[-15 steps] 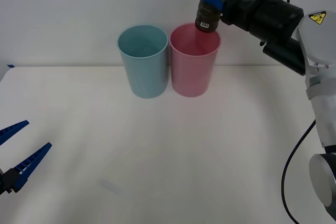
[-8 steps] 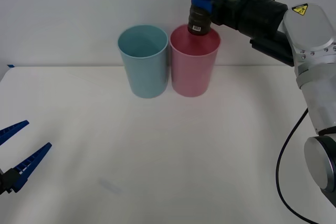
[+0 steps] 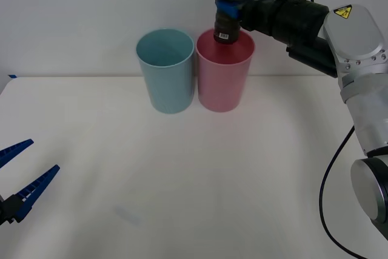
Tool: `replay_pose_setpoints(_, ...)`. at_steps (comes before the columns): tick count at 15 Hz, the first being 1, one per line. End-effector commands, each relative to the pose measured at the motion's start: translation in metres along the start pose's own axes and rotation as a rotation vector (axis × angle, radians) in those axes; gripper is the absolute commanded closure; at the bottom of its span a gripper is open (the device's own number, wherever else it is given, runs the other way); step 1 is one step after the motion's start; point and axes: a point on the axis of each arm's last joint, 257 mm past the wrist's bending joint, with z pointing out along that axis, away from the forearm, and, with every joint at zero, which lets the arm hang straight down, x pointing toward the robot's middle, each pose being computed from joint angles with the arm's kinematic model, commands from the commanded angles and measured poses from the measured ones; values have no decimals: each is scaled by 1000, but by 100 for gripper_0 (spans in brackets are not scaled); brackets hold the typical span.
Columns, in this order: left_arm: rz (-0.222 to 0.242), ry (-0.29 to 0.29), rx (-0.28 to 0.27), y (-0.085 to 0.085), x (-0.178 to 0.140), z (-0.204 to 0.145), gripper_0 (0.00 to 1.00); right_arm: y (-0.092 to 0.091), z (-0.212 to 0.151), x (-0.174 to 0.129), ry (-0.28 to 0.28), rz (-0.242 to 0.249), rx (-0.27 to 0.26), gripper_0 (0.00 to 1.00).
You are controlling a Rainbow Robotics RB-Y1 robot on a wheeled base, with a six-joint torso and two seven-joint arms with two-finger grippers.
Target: Grasp the object on the table and drop it into the matching bin: aluminum can to the light blue bin, PET bottle to the pink bin.
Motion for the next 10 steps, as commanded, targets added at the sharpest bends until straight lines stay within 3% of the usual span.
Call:
replay_pose_setpoints(1, 0, 0, 0, 0, 0, 0, 0, 0, 0, 1, 2, -3, -1, 0)
replay_pose_setpoints(3, 0, 0, 0, 0, 0, 0, 0, 1, -3, 6, -1, 7, -4, 0)
replay_pose_setpoints(10, 0, 0, 0, 0, 0, 0, 0, 2, -46, 8, -68, -32, 18, 0)
